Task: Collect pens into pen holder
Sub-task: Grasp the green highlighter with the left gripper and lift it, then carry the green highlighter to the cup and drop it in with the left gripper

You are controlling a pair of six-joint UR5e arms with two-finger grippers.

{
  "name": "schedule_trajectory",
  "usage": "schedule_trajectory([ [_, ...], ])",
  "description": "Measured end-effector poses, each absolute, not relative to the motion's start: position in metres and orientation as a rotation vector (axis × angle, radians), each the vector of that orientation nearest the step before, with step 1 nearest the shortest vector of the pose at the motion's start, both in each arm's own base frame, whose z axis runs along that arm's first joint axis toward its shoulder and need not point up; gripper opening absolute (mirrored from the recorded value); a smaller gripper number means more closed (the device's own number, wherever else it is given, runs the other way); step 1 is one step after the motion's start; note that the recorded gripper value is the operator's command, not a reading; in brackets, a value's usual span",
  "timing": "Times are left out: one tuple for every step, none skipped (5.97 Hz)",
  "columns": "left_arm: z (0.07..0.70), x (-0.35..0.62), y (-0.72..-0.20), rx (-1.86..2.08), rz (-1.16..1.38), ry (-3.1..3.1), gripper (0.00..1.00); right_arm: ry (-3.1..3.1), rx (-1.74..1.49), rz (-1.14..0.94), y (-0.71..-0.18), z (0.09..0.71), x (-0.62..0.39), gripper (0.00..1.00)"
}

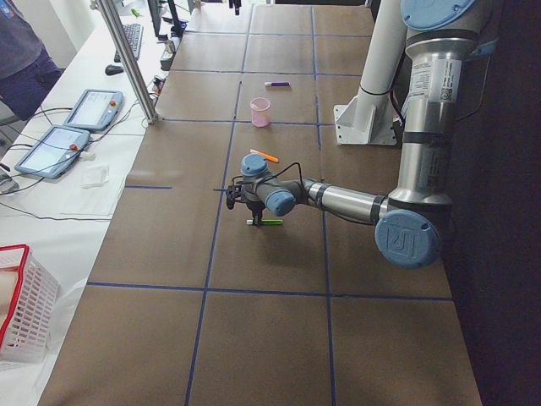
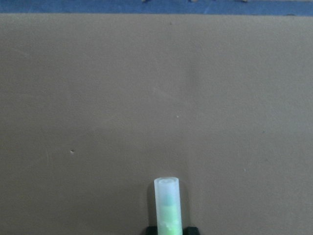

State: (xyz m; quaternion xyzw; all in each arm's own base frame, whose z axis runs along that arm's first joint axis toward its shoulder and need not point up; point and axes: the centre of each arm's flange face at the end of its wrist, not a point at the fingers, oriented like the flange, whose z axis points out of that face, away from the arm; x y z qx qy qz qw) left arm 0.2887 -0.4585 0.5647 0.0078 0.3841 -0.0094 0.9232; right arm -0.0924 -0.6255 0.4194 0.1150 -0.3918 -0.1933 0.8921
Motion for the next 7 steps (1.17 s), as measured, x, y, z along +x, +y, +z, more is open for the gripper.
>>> schedule_trajectory([
  [0.55, 0.288, -0.459, 0.044, -0.009, 0.802, 0.0, -0.813, 0.238, -0.401, -0.625, 0.42, -0.092, 0.99],
  [0.517, 0.288, -0.461, 0.105, 0.008, 0.832, 0.0, -0.813, 0.238, -0.403, -0.624, 0.421, -0.092, 1.0],
  [0.469, 0.288, -0.469, 0.215, 0.018, 0.863, 0.02, -0.812, 0.238, -0.41, -0.623, 0.425, -0.09, 1.0],
  [0.408, 0.295, -0.482, 0.345, 0.027, 0.908, 0.01, -0.81, 0.239, -0.418, -0.621, 0.429, -0.088, 1.0],
  [0.346, 0.319, -0.488, 0.435, 0.062, 0.977, 0.01, -0.808, 0.235, -0.418, -0.62, 0.432, -0.087, 1.0],
  [0.292, 0.358, -0.481, 0.492, 0.098, 1.044, 0.02, -0.805, 0.228, -0.41, -0.619, 0.436, -0.086, 1.0],
  [0.241, 0.398, -0.468, 0.542, 0.091, 1.098, 0.02, -0.803, 0.222, -0.403, -0.618, 0.439, -0.086, 1.0],
])
